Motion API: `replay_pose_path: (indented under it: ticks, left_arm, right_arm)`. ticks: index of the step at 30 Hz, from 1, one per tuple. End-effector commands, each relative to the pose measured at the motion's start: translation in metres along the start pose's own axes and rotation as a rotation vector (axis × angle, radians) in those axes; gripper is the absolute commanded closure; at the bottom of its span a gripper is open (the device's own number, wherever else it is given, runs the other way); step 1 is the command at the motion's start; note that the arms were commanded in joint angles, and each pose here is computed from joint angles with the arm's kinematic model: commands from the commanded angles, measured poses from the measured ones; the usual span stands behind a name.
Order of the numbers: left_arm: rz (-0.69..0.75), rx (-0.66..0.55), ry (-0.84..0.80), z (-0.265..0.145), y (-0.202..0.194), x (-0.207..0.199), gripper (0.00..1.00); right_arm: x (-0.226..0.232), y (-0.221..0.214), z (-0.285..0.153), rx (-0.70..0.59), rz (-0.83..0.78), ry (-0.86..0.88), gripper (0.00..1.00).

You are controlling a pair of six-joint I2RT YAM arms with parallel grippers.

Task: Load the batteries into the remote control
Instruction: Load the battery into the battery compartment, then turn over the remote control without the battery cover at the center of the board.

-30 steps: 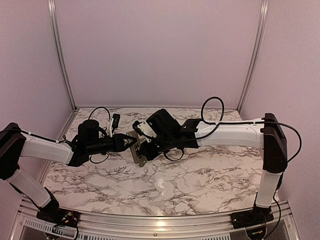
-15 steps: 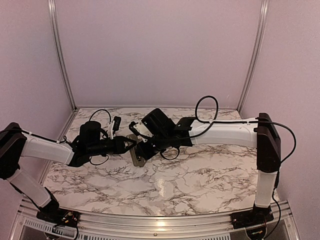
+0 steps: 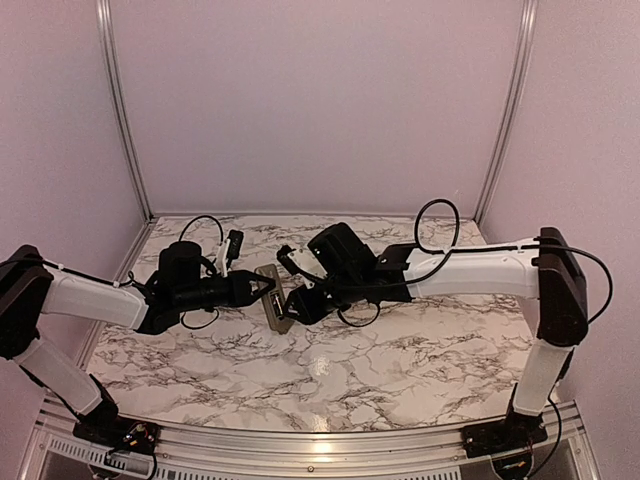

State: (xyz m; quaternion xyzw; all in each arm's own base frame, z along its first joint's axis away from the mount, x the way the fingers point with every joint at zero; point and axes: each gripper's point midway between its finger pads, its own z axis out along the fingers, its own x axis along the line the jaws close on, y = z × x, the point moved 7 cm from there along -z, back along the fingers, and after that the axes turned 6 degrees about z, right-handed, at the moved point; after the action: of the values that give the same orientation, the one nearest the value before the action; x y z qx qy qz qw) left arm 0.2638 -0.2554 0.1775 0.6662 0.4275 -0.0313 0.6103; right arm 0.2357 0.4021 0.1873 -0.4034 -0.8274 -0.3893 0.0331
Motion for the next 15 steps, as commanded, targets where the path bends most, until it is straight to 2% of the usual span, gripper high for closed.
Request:
replay_pose_path:
  ticks: [1, 4, 11, 15]
  left_arm:
    - [0.08, -0.04, -0.015, 0.002, 0.015, -0.009, 1.0]
    - [0.137, 0.004, 0.055, 0.007, 0.011, -0.004, 1.0]
    - [0.272, 0.064, 0.193, 0.015, 0.007, -0.007, 1.0]
    - [0.372, 0.092, 0.277, 0.02, 0.003, -0.013, 1.0]
  right_arm:
    - [-0.008, 0.013, -0.02, -0.111, 0.032, 0.033, 0.68]
    - [-0.015, 0.006, -0.014, -0.084, 0.043, 0.022, 0.61]
    - [-0.008, -0.002, 0.009, -0.063, 0.034, 0.15, 0.6]
    - [-0.016, -0.003, 0.017, -0.066, 0.055, 0.155, 0.59]
